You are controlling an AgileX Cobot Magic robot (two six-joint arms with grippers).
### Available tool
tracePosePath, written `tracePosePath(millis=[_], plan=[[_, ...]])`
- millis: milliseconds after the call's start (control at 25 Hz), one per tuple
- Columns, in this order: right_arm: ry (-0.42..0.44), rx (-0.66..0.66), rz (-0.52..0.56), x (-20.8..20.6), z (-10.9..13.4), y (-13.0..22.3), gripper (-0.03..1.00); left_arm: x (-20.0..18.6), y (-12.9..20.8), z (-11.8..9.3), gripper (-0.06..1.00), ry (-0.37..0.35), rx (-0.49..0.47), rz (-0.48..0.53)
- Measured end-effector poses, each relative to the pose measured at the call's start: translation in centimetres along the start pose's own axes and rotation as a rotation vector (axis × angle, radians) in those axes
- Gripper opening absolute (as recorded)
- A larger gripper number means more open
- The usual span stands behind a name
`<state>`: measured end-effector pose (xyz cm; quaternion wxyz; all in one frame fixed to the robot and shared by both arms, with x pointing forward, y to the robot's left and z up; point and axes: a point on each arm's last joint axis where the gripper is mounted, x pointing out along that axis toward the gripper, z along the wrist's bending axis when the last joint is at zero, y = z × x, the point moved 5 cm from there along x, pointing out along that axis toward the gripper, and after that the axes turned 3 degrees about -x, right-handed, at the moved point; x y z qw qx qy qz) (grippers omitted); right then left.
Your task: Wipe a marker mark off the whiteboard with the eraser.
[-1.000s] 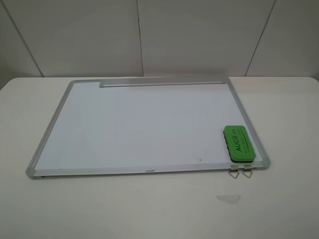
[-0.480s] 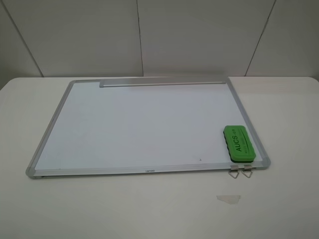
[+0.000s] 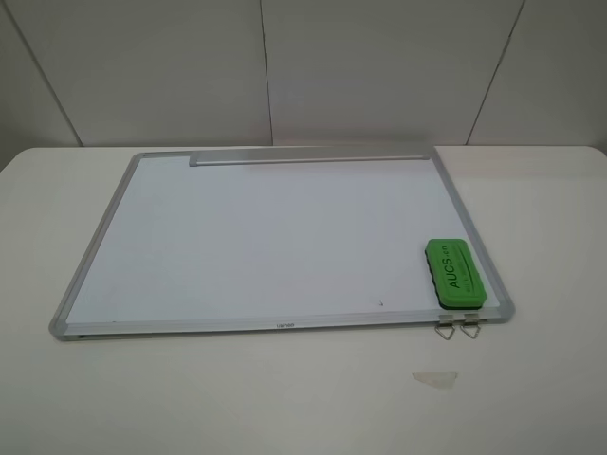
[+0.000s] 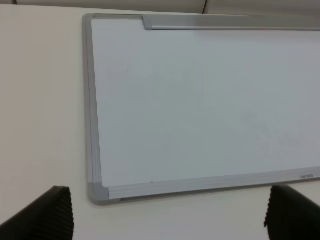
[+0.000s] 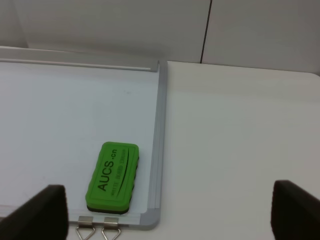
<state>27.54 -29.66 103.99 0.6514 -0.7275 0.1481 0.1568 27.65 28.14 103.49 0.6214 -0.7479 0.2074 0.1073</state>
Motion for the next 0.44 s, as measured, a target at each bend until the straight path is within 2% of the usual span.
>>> tracePosePath(millis=[440], plan=[[0.0, 0.0, 0.0, 0.0, 0.0, 0.0, 0.81, 0.0, 0.0, 0.0, 0.78, 0.0, 0.0, 0.0]])
